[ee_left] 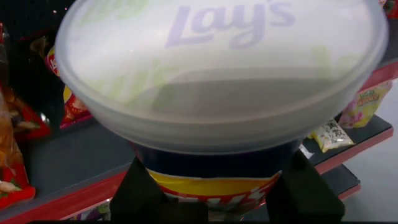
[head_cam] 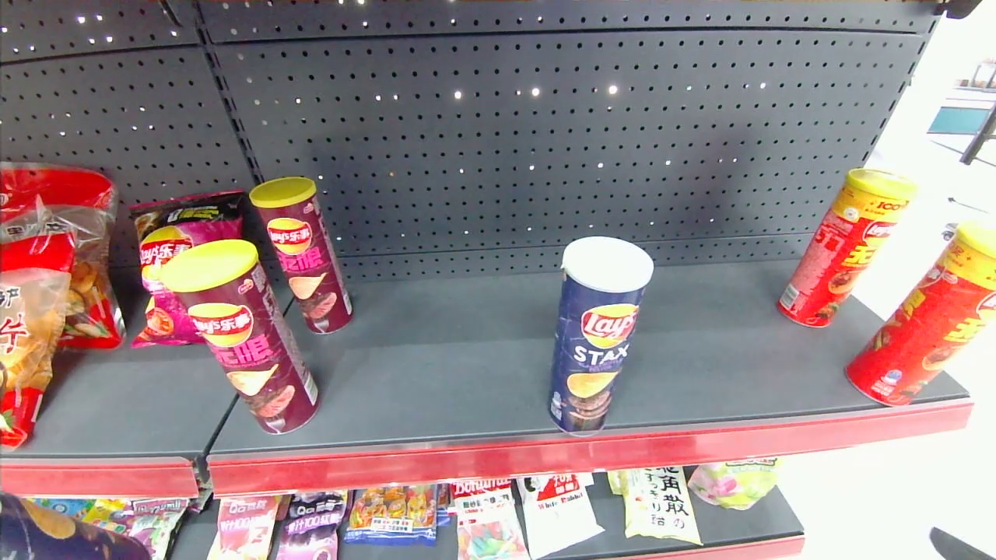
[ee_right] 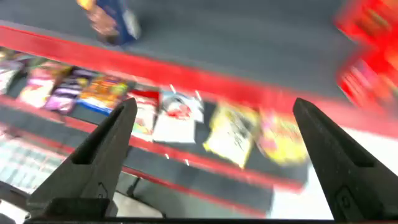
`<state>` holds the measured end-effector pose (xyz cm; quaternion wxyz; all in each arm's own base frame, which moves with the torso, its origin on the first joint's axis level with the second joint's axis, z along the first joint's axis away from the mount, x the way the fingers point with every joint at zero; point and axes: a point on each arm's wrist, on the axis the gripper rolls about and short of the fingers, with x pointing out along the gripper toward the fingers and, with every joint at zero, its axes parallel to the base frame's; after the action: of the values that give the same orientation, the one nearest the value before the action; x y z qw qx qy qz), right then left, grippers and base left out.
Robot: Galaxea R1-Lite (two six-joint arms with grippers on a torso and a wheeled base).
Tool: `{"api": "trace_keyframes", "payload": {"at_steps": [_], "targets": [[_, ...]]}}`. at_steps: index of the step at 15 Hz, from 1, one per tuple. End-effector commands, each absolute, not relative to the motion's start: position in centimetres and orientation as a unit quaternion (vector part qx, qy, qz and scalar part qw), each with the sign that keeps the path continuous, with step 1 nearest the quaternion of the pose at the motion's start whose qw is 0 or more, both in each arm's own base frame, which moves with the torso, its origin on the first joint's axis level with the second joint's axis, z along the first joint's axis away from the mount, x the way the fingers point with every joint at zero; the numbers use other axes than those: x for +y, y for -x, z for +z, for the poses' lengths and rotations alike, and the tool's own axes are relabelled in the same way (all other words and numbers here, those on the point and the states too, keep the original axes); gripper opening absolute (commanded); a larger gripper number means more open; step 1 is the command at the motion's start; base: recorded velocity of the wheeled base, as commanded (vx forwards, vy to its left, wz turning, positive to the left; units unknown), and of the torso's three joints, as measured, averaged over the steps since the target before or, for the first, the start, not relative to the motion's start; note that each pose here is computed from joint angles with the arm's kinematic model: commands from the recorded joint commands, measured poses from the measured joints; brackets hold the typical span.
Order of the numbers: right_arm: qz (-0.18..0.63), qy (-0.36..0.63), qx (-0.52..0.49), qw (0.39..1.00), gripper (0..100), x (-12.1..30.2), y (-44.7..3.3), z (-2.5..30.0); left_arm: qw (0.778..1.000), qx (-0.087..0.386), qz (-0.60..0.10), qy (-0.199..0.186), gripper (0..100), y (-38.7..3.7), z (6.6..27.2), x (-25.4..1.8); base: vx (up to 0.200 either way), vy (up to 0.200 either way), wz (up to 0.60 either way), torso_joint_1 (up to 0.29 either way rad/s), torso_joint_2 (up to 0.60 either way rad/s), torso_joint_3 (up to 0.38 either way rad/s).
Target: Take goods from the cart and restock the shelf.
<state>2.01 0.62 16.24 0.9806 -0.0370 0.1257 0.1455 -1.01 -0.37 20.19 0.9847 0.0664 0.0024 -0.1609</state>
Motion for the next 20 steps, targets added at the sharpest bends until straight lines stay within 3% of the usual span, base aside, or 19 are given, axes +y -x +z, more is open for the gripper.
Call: {"api": "trace_keyframes", "payload": {"at_steps": [1,4,7,11,12,14,18,20], "targets": [[0.025,0.038,0.023,0.999,100,0.6,4.6,15.5,0.985,0.004,-0.164,-0.047,0,0.9,20.5,-0.4,0.000,0.000,0.00,0.000,0.00,0.000],[-0.087,0.041,0.032,0.995,100,0.3,4.4,13.8,0.986,0.002,-0.166,-0.019,0,1.1,20.4,-0.4,0.000,0.000,0.00,0.000,0.00,0.000],[-0.071,0.061,0.024,0.995,100,0.1,2.7,11.3,0.983,-0.002,-0.184,-0.017,0,1.6,19.7,-0.4,0.000,0.000,0.00,0.000,0.00,0.000],[0.039,0.065,0.027,0.997,100,-0.1,2.1,11.0,0.983,0.013,-0.185,-0.007,0,1.3,18.8,-0.5,0.000,0.000,0.00,0.000,0.00,0.000],[0.036,0.077,0.033,0.996,100,-0.1,2.1,9.0,0.982,0.014,-0.187,-0.007,0,1.3,18.5,-0.5,0.000,0.000,0.00,0.000,0.00,0.000],[0.026,0.086,0.003,0.996,100,-0.1,1.6,8.6,0.980,0.002,-0.198,-0.007,0,1.5,18.6,-0.5,0.000,0.000,0.00,0.000,0.00,0.000],[0.027,-0.022,0.012,0.999,100,-0.1,1.6,8.4,0.973,-0.015,-0.230,-0.010,0,2.0,19.1,-0.6,0.000,0.000,0.00,0.000,0.00,0.000],[0.023,0.040,0.007,0.999,100,-0.1,1.6,8.5,0.974,-0.016,-0.226,-0.010,0,2.1,19.0,-0.6,0.000,0.000,0.00,0.000,0.00,0.000]]}}
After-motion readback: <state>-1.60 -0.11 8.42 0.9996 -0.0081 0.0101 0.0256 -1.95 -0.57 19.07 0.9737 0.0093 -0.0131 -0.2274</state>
